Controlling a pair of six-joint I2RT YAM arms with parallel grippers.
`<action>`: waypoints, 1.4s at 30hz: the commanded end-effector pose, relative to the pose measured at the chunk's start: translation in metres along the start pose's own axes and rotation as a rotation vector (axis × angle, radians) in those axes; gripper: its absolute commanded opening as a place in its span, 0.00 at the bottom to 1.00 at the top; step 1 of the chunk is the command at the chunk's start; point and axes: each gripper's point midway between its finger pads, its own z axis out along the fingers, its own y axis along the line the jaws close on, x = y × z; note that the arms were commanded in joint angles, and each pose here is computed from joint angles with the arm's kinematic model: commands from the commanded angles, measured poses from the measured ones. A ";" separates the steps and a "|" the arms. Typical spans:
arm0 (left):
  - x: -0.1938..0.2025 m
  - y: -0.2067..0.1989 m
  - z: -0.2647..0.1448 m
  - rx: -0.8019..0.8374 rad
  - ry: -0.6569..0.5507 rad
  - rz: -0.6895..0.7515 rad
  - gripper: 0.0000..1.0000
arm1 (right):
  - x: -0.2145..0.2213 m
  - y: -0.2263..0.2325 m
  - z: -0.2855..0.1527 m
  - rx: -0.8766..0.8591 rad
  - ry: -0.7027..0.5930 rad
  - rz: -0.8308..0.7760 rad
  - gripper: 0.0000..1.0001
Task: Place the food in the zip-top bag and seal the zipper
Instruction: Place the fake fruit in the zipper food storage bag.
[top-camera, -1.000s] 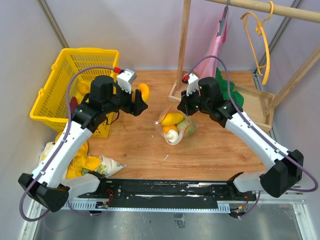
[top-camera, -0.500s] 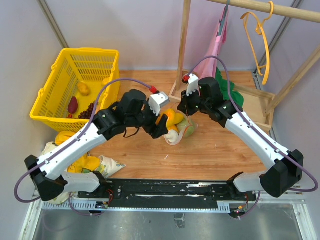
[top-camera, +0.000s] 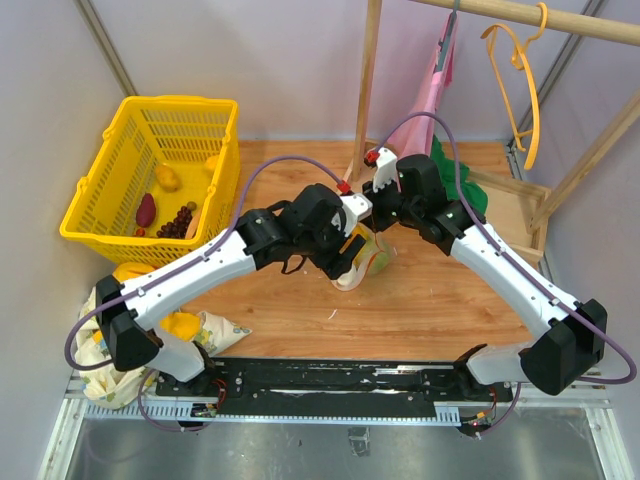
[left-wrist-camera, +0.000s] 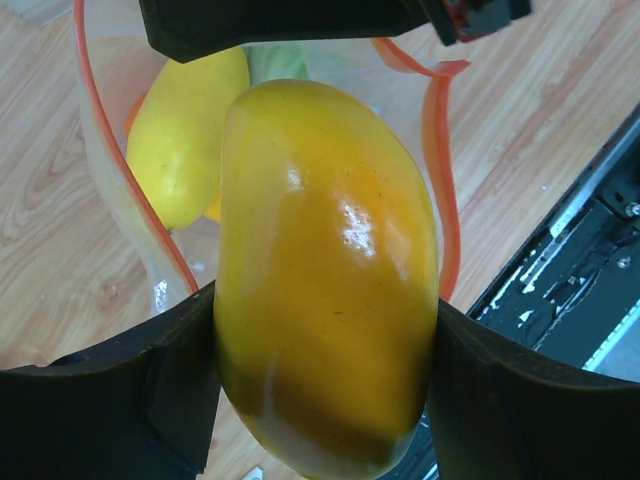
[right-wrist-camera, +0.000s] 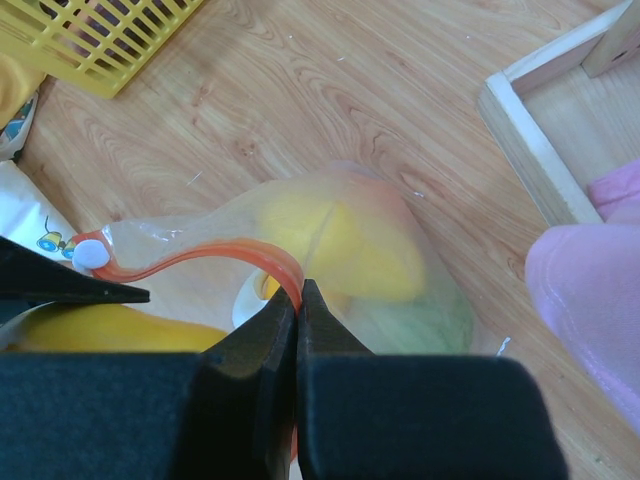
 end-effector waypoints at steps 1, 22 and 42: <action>-0.004 0.006 0.004 -0.067 0.020 -0.008 0.25 | -0.016 0.003 -0.009 -0.012 -0.047 0.000 0.01; -0.007 0.010 0.033 -0.120 -0.038 0.036 0.65 | -0.016 0.011 -0.008 -0.056 -0.050 0.012 0.01; -0.005 0.013 0.027 -0.107 -0.262 0.116 0.79 | -0.018 0.013 -0.009 -0.061 -0.067 0.033 0.01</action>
